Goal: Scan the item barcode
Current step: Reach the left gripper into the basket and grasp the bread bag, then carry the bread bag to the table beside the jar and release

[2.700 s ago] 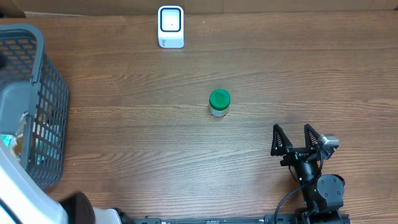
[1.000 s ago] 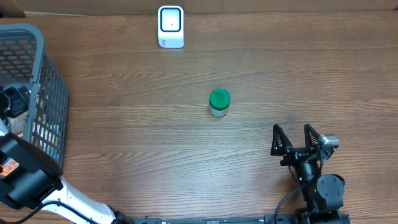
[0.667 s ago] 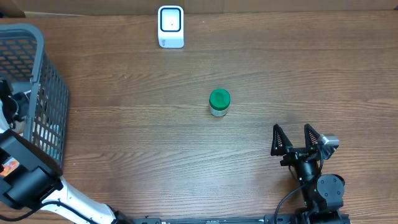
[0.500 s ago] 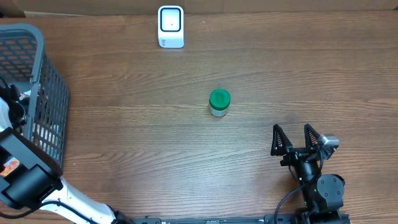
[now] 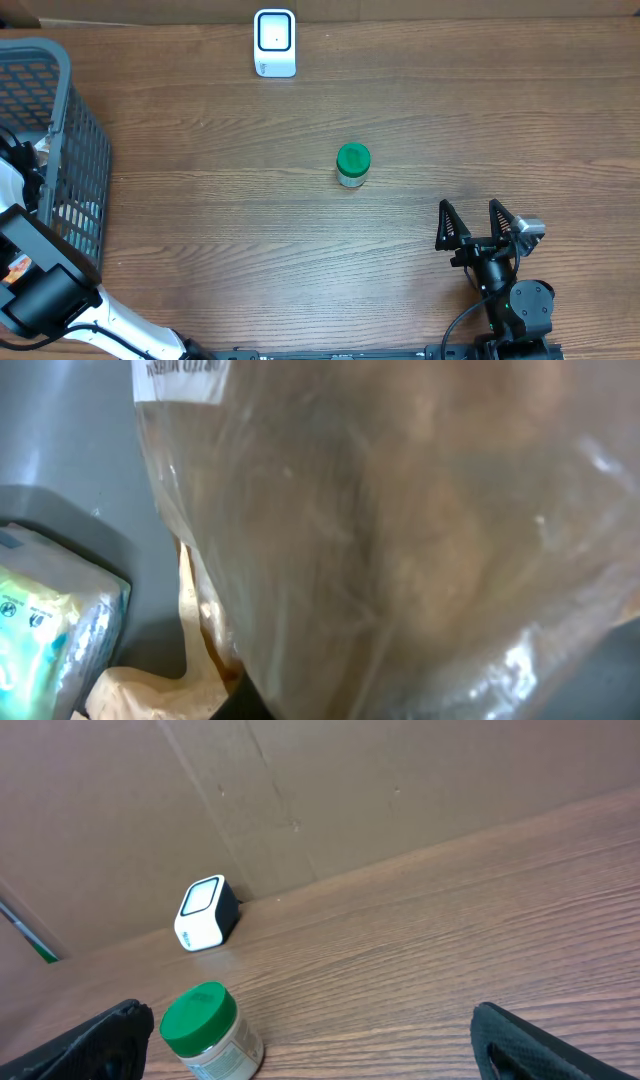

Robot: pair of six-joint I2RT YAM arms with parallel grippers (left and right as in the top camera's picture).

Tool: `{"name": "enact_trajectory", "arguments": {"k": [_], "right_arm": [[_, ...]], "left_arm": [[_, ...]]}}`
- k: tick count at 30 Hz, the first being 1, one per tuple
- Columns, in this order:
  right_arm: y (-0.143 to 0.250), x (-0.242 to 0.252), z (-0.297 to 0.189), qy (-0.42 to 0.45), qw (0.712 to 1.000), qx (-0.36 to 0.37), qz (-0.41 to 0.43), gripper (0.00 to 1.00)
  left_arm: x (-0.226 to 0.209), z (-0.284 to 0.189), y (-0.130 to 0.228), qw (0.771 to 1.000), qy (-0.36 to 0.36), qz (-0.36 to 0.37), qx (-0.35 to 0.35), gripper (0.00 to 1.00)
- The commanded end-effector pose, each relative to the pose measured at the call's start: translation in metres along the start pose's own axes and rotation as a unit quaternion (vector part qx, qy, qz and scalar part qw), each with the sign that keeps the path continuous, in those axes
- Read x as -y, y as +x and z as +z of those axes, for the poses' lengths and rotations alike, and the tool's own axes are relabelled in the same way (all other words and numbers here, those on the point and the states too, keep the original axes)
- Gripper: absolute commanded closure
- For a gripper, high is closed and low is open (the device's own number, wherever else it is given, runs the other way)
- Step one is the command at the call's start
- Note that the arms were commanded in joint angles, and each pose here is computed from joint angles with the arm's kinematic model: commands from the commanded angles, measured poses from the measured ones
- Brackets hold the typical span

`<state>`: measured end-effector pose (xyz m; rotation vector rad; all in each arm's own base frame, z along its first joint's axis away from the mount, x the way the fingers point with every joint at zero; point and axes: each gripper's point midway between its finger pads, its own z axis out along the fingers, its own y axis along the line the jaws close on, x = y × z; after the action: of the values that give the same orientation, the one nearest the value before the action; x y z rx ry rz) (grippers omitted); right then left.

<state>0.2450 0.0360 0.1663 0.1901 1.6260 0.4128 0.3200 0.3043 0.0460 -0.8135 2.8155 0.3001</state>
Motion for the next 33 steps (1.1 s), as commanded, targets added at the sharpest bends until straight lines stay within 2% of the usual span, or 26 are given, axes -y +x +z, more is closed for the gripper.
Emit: {"name": "enact_trajectory", "arguments": {"k": [1, 6, 9, 12, 16, 18, 22, 24, 27, 30, 33], "right_arm": [[0.001, 0.001, 0.000, -0.002, 1.000, 0.002, -0.002, 0.00], [0.001, 0.001, 0.000, -0.002, 1.000, 0.002, -0.002, 0.00], [0.001, 0.001, 0.000, -0.002, 1.000, 0.002, -0.002, 0.00], [0.001, 0.001, 0.000, -0.002, 1.000, 0.002, -0.002, 0.00], [0.001, 0.001, 0.000, -0.002, 1.000, 0.002, -0.002, 0.00], [0.001, 0.001, 0.000, -0.002, 1.000, 0.002, -0.002, 0.00], [0.001, 0.001, 0.000, -0.002, 1.000, 0.002, -0.002, 0.00], [0.001, 0.001, 0.000, -0.002, 1.000, 0.002, -0.002, 0.00], [0.001, 0.001, 0.000, -0.002, 1.000, 0.002, -0.002, 0.00], [0.001, 0.001, 0.000, -0.002, 1.000, 0.002, -0.002, 0.00], [0.001, 0.001, 0.000, -0.002, 1.000, 0.002, -0.002, 0.00]], "left_arm": [[0.007, 0.009, 0.015, 0.999, 0.012, -0.001, -0.033, 0.96], [0.000, -0.032, -0.007, 0.999, 0.008, -0.046, -0.017, 0.96], [-0.010, -0.085, -0.033, 0.996, 0.001, -0.083, 0.025, 0.96], [-0.025, -0.157, -0.058, 0.986, -0.012, -0.137, 0.097, 0.96], [-0.033, -0.277, -0.081, 0.956, 0.006, -0.175, 0.235, 0.96], [-0.016, -0.351, -0.081, 0.931, 0.055, -0.169, 0.319, 0.96], [0.040, -0.440, -0.056, 0.897, 0.152, -0.104, 0.401, 0.96], [0.074, -0.459, -0.035, 0.894, 0.191, -0.064, 0.401, 0.96], [0.128, -0.460, -0.006, 0.903, 0.231, 0.000, 0.363, 0.96], [0.183, -0.441, 0.021, 0.918, 0.249, 0.064, 0.302, 0.96], [0.232, -0.413, 0.040, 0.933, 0.251, 0.094, 0.241, 0.96]]}}
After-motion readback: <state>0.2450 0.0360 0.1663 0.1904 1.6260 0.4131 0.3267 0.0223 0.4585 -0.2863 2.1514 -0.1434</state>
